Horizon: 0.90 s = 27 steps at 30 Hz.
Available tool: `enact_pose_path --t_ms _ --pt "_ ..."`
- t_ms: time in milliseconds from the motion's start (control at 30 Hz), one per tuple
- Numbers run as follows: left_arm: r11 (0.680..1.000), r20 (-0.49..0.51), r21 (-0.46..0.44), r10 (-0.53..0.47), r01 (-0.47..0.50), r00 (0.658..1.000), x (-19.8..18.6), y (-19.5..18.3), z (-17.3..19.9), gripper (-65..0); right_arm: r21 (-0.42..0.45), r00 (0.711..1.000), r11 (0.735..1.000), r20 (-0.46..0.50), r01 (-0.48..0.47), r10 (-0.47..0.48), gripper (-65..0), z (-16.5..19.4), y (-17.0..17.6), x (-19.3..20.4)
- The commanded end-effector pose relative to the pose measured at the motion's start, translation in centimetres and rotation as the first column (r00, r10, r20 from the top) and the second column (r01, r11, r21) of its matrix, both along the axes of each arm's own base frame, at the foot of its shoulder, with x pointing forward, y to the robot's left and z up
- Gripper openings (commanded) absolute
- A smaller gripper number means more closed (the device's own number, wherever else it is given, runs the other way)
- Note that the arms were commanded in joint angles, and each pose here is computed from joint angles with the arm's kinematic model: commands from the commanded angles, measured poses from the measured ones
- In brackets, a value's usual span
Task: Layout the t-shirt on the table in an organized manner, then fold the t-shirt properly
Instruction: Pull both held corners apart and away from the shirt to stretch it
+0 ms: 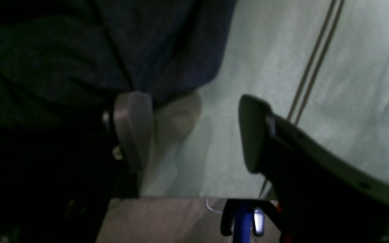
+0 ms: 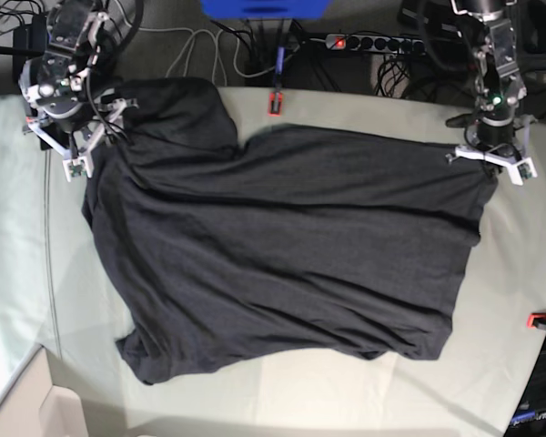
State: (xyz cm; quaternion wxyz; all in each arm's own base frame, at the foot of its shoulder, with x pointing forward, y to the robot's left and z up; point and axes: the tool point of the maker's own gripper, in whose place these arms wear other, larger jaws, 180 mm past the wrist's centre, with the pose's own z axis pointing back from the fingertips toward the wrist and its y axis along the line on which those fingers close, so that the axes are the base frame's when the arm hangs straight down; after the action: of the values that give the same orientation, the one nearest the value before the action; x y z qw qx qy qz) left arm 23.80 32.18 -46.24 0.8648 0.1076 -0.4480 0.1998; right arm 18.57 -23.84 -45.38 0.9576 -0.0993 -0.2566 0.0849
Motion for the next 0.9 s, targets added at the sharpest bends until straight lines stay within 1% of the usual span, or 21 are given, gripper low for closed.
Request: enact_pose_path --t_ms 0,133,267,333,400,533,633,867 --pt "0.999 0.056 0.047 -0.004 0.001 0.998 0.5 1.0 2.1 -64.7 -0.003 0.999 1.0 0.035 -0.013 0.013 -24.3 0.8 -0.2 0.6" --pt "0.995 0.094 0.096 0.002 -0.011 0.996 -0.9 2.1 4.7 -64.8 -0.004 0.999 1.0 0.031 -0.011 0.011 -24.3 0.8 -0.3 0.5" --pt "0.991 0.104 0.122 0.037 -0.049 0.994 -2.1 3.7 5.7 -64.8 -0.005 1.0 1.0 0.001 -0.021 0.021 -24.4 0.3 -0.1 -1.0" --pt "0.988 0.111 0.132 0.064 -0.079 0.992 -2.4 4.8 6.0 -64.8 0.011 0.999 0.999 -0.013 -0.049 0.05 -24.4 0.2 0.6 -1.5" --pt "0.987 0.113 0.135 0.072 -0.088 0.991 -2.6 5.2 6.2 -64.8 0.046 0.994 0.993 -0.029 -0.105 0.106 -24.4 0.0 1.8 -2.0" --pt "0.987 0.118 0.135 0.069 -0.085 0.991 -2.4 5.0 6.3 -64.8 0.055 0.995 0.994 -0.011 -0.097 0.098 -24.4 0.6 2.7 -2.0" --pt "0.988 0.133 0.132 0.068 -0.086 0.989 -1.7 5.0 6.6 -64.8 0.067 0.995 0.993 -0.026 -0.098 0.1 -24.4 0.2 3.1 -2.5" --pt "0.986 0.134 0.14 0.068 -0.087 0.989 -1.6 5.3 6.8 -64.8 0.085 0.995 0.993 -0.039 -0.086 0.09 -24.4 -0.2 3.7 -3.0"
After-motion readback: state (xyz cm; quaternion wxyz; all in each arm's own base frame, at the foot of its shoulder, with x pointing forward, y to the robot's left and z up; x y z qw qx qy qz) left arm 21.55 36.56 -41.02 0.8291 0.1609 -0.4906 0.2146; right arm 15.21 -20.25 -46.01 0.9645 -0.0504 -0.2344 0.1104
